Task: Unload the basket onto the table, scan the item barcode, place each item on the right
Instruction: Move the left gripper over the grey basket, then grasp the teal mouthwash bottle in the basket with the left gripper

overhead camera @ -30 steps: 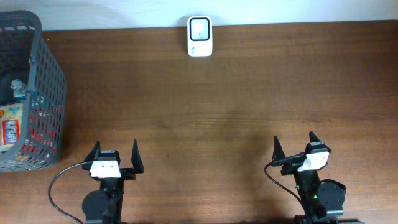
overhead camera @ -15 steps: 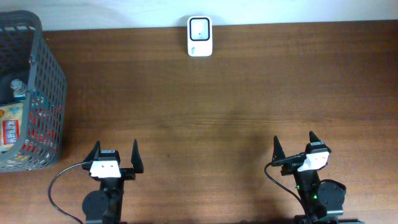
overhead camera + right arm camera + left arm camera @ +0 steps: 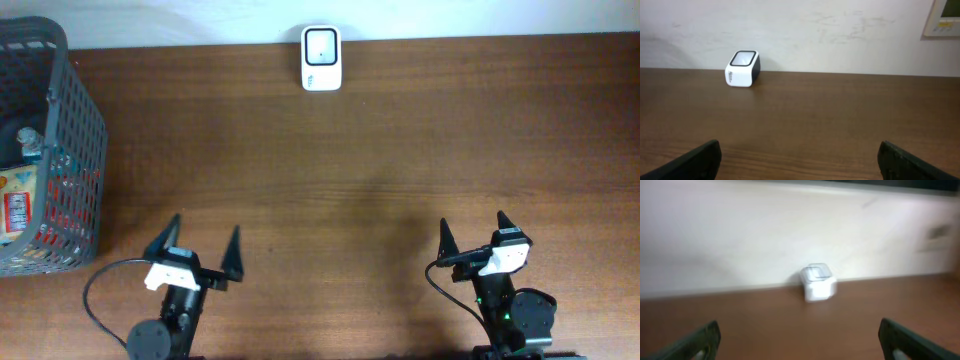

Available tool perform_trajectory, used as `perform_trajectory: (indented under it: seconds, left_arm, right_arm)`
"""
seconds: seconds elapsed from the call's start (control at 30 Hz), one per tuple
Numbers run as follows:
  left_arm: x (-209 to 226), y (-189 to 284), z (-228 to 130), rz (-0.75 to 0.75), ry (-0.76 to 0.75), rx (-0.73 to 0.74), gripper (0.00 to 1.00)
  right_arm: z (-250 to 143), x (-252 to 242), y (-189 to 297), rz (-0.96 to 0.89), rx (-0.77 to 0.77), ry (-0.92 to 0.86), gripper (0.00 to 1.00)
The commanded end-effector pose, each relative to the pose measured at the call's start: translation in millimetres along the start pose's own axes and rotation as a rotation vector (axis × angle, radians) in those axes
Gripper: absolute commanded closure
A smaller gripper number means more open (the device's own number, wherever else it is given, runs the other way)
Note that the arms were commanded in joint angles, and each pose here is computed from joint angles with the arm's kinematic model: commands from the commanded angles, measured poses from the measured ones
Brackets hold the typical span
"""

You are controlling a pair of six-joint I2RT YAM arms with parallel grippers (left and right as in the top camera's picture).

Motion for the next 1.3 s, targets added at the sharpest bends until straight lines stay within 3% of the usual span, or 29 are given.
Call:
perform_trajectory:
  seconds: [0.0, 0.03, 0.07, 0.13, 0.17, 0.23, 0.3, 0.37, 0.53, 0.63, 0.7, 0.8, 0.93, 0.97, 1.1, 1.27]
  left_arm:
    - [-36, 23, 76, -0.303, -0.131, -0.423, 0.01]
    - [-36, 37, 103, -0.271, -0.200, -0.593, 0.01]
    - [-34, 44, 115, -0.235, -0.218, -0.664, 0.01]
    - [-24, 49, 146, -0.139, -0.199, -0.696, 0.01]
    - [-21, 40, 161, -0.127, -0.214, -0.610, 0.01]
    - [-1, 7, 183, -0.049, -0.134, -0.259, 0.01]
    - [-3, -26, 208, -0.181, -0.063, 0.018, 0.01]
    - [4, -61, 225, -0.217, -0.074, 0.085, 0.01]
    - [79, -144, 268, 0.010, 0.064, 0.498, 0.01]
    - [149, -176, 279, 0.235, 0.108, 0.515, 0.01]
    - [214, -160, 269, 0.471, 0.345, 0.487, 0.01]
    - [294, -113, 243, 0.714, 0.421, 0.531, 0.01]
    - [342, -76, 203, 0.933, 0.475, 0.649, 0.01]
    - [347, -76, 193, 0.948, 0.481, 0.683, 0.01]
    - [355, -117, 128, 0.768, 0.336, 0.909, 0.01]
    - [363, -137, 61, 0.706, 0.388, 1.051, 0.07]
  right_arm:
    - [-3, 0, 0, -0.003, 0.003, 0.007, 0.01]
    - [-3, 0, 0, -0.003, 0.003, 0.007, 0.01]
    - [-3, 0, 0, -0.003, 0.003, 0.007, 0.01]
    - [-3, 0, 0, -0.003, 0.003, 0.007, 0.01]
    - [-3, 0, 0, -0.003, 0.003, 0.007, 0.01]
    - [-3, 0, 0, -0.003, 0.003, 0.007, 0.02]
    - [-3, 0, 0, -0.003, 0.003, 0.007, 0.02]
    - [-3, 0, 0, -0.003, 0.003, 0.007, 0.01]
    - [-3, 0, 0, -0.003, 0.003, 0.007, 0.01]
    - [-3, 0, 0, -0.003, 0.003, 0.007, 0.01]
    - [-3, 0, 0, -0.003, 0.003, 0.007, 0.01]
    - [-3, 0, 0, -0.003, 0.003, 0.007, 0.01]
    - [-3, 0, 0, -0.003, 0.003, 0.007, 0.01]
    - [-3, 0, 0, -0.003, 0.003, 0.007, 0.01]
    - [-3, 0, 0, -0.003, 0.003, 0.007, 0.01]
    - [-3, 0, 0, -0.003, 0.003, 0.007, 0.01]
Point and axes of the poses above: each gripper's point midway between its finger pads, its own y axis back along the fingers, its own x axis along the line the jaws close on, z = x × y, the point moved 6 cm from there along y, back along the fingers, and after that the axes turned 7 degrees about -y, right-handed, at the moved point
